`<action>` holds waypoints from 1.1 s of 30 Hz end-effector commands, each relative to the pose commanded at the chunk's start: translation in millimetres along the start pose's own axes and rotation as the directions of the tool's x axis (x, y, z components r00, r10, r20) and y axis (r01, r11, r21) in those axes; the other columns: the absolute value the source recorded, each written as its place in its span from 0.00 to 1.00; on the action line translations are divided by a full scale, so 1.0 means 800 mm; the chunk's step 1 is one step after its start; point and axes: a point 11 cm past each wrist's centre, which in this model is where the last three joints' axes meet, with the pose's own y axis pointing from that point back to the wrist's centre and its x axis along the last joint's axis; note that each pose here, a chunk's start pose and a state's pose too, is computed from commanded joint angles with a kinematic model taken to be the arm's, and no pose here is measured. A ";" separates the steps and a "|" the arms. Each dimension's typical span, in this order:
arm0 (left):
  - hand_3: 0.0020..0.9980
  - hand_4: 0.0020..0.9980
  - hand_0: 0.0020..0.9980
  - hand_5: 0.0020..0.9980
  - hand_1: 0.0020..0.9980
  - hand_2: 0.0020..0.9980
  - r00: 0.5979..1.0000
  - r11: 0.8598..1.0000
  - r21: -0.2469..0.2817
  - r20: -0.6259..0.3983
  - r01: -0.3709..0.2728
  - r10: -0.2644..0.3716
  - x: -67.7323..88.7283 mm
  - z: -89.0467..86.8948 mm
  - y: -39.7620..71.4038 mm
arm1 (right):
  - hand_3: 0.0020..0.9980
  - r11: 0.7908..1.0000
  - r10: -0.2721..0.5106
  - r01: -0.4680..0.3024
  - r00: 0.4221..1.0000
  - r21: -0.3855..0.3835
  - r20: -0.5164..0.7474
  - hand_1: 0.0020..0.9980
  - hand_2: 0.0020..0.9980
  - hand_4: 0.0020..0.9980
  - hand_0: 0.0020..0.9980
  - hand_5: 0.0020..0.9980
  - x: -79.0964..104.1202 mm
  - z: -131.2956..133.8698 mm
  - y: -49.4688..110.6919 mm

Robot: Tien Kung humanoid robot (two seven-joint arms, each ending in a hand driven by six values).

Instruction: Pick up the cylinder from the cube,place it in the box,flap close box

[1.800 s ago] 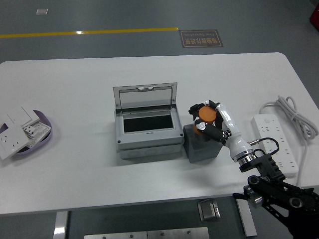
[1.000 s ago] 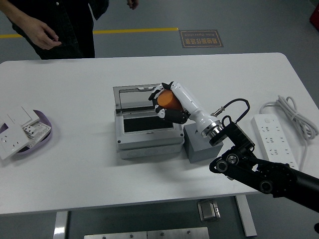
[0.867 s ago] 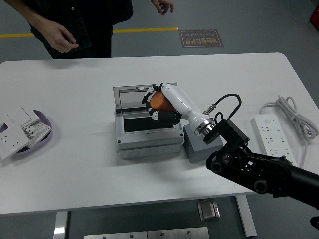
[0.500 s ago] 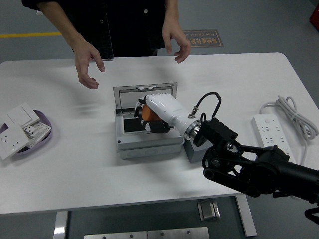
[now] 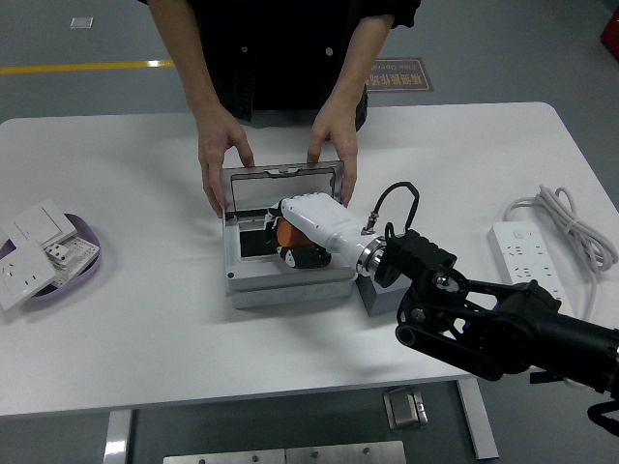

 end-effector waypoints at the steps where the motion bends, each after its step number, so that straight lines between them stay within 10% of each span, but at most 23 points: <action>1: 0.63 0.68 0.61 0.25 0.64 0.63 1.000 1.000 0.000 0.000 0.000 0.000 0.000 0.000 0.000 | 0.81 1.000 -0.001 0.001 1.000 0.001 -0.002 0.79 0.80 0.71 0.90 0.38 0.000 0.000 0.000; 6: 0.63 0.68 0.61 0.25 0.64 0.63 1.000 1.000 -0.001 0.000 0.000 0.000 0.000 0.000 0.000 | 0.81 1.000 -0.002 0.002 1.000 0.002 -0.013 0.79 0.80 0.71 0.90 0.38 0.000 0.002 0.000; 7: 0.63 0.68 0.61 0.25 0.64 0.63 1.000 1.000 -0.001 0.000 0.000 0.000 0.000 0.000 0.000 | 0.84 1.000 -0.001 0.001 1.000 0.002 -0.015 0.81 0.81 0.89 0.93 0.51 -0.001 0.002 0.000; 13: 0.63 0.68 0.61 0.25 0.63 0.63 1.000 1.000 -0.002 0.001 0.002 -0.002 -0.001 0.001 0.000 | 0.84 1.000 -0.002 0.002 1.000 0.010 -0.003 0.81 0.82 0.97 0.93 0.56 -0.002 0.002 0.001; 33: 0.63 0.68 0.61 0.25 0.63 0.63 1.000 1.000 -0.006 0.001 0.008 -0.008 -0.006 0.001 0.000 | 0.78 0.979 0.155 -0.195 0.899 0.056 0.409 0.75 0.75 0.95 0.86 0.55 0.075 -0.015 0.034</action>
